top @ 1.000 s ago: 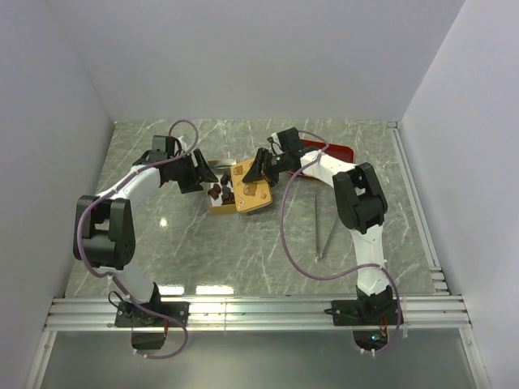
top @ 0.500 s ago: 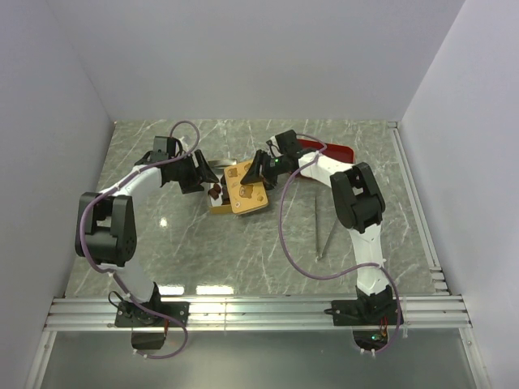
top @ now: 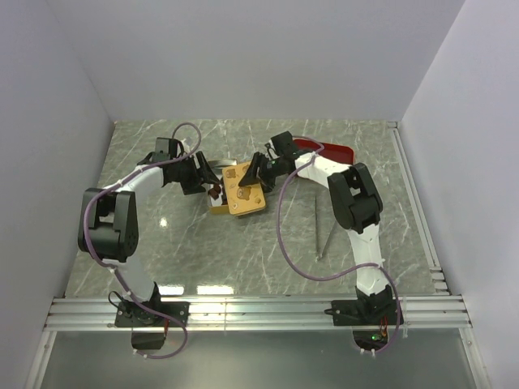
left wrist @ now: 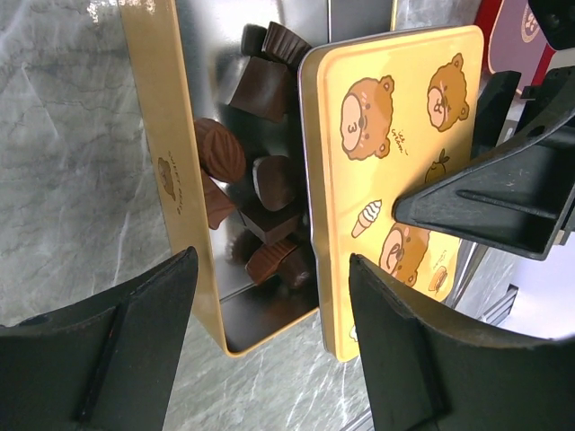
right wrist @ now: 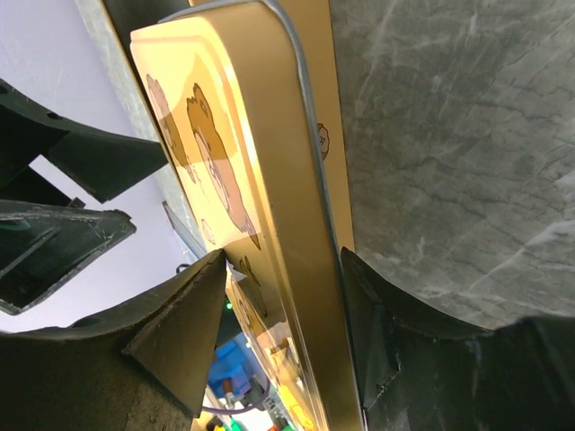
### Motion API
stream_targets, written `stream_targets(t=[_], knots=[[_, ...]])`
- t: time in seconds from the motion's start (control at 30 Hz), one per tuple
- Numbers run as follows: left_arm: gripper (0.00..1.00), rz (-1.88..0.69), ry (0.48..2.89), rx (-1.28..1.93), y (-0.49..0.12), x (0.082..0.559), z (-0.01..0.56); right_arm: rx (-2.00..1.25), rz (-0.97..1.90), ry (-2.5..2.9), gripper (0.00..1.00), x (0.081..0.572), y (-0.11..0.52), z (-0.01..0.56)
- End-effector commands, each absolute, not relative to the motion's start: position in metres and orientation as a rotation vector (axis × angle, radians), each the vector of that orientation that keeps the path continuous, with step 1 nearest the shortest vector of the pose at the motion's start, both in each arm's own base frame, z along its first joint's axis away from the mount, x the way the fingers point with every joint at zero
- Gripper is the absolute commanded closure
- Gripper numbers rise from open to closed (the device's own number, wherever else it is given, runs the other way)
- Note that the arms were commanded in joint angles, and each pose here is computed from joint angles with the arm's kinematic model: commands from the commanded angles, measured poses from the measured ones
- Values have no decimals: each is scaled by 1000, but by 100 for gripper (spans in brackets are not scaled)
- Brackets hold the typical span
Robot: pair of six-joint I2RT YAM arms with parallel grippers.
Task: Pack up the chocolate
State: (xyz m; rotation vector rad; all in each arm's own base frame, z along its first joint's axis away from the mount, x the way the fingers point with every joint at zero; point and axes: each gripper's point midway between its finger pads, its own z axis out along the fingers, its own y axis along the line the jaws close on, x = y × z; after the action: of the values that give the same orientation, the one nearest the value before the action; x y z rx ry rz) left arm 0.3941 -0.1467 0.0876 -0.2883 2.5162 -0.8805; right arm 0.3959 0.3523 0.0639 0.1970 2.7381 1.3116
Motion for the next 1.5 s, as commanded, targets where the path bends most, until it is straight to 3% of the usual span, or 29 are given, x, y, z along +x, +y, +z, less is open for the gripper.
stream_targets(t=[0.0, 0.53, 0.67, 1.47], knots=[[27, -919, 2479, -246, -152, 402, 95, 249, 1244, 2762, 40, 401, 353, 55], [27, -955, 2479, -227, -161, 401, 95, 292, 1097, 2888, 37, 395, 355, 34], [27, -958, 2483, -220, -163, 402, 94, 285, 1093, 2904, 30, 394, 358, 33], [30, -909, 2513, -214, -166, 402, 88, 229, 1020, 2923, 26, 388, 360, 39]])
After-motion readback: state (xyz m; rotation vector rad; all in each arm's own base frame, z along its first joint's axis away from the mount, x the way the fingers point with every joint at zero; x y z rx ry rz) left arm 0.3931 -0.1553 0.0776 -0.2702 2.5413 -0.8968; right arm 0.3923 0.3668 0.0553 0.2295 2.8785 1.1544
